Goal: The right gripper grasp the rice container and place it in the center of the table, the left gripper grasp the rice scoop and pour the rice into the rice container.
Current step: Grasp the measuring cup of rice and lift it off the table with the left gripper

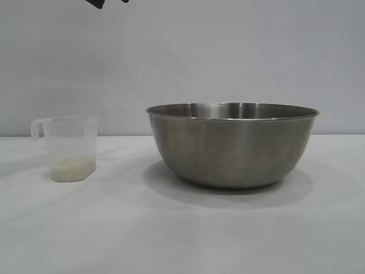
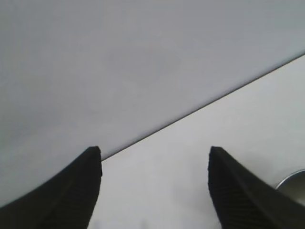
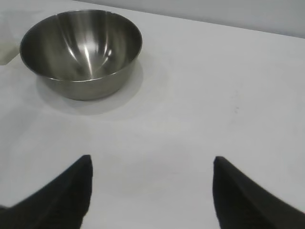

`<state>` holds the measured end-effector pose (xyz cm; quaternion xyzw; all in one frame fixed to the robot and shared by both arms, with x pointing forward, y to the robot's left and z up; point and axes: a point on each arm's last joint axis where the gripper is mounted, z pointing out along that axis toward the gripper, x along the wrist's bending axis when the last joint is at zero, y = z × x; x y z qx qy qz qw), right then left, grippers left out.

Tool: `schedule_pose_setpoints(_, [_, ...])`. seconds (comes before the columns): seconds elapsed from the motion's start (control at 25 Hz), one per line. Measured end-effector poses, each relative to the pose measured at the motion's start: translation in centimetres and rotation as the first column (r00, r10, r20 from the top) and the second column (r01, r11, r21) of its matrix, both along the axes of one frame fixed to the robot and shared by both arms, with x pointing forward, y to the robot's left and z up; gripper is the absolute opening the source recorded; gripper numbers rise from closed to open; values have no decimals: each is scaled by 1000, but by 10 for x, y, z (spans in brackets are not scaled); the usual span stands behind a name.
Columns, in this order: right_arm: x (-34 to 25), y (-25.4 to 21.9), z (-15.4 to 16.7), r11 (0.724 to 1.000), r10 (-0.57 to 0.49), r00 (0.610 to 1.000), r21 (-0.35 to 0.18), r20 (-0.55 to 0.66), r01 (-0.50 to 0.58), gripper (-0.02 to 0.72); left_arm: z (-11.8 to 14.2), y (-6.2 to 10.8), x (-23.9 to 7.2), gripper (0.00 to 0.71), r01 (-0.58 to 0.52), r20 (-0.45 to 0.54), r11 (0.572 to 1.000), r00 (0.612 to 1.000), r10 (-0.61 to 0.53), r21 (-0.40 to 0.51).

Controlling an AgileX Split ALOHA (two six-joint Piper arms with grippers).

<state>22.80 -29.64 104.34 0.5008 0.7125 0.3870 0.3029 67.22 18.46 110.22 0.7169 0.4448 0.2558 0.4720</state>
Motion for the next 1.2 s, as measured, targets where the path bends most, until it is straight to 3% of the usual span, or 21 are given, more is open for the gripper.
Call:
schedule_pose_setpoints(0.4, [0, 0, 0, 1000, -1, 1000, 2, 0, 1, 493, 1, 0, 0, 470, -5, 4, 1000, 1000, 5, 0])
schedule_pose_setpoints(0.48, [0, 0, 0, 1000, -1, 1000, 2, 0, 1, 493, 0, -1, -1, 470, -30, 11, 998, 1000, 30, 60])
schedule_pose_setpoints(0.64, [0, 0, 0, 1000, -1, 1000, 2, 0, 1, 493, 0, -13, -5, 470, -121, 17, 983, 993, 120, 137])
schedule_pose_setpoints(0.76, [0, 0, 0, 1000, -1, 1000, 2, 0, 1, 493, 0, -25, -7, 470, -141, 56, 984, 989, 136, 111])
schedule_pose_setpoints(0.88, [0, 0, 0, 1000, -1, 1000, 2, 0, 1, 493, -20, -28, -15, 470, -159, 46, 986, 987, 156, 51])
schedule_pose_setpoints(1.0, [0, 0, 0, 1000, -1, 1000, 2, 0, 1, 493, -52, -23, -29, 470, -154, -14, 984, 988, 156, 87])
schedule_pose_setpoints(1.2, [0, 0, 0, 1000, -1, 1000, 2, 0, 1, 493, -54, -9, -61, 470, -152, 86, 987, 985, 147, 50])
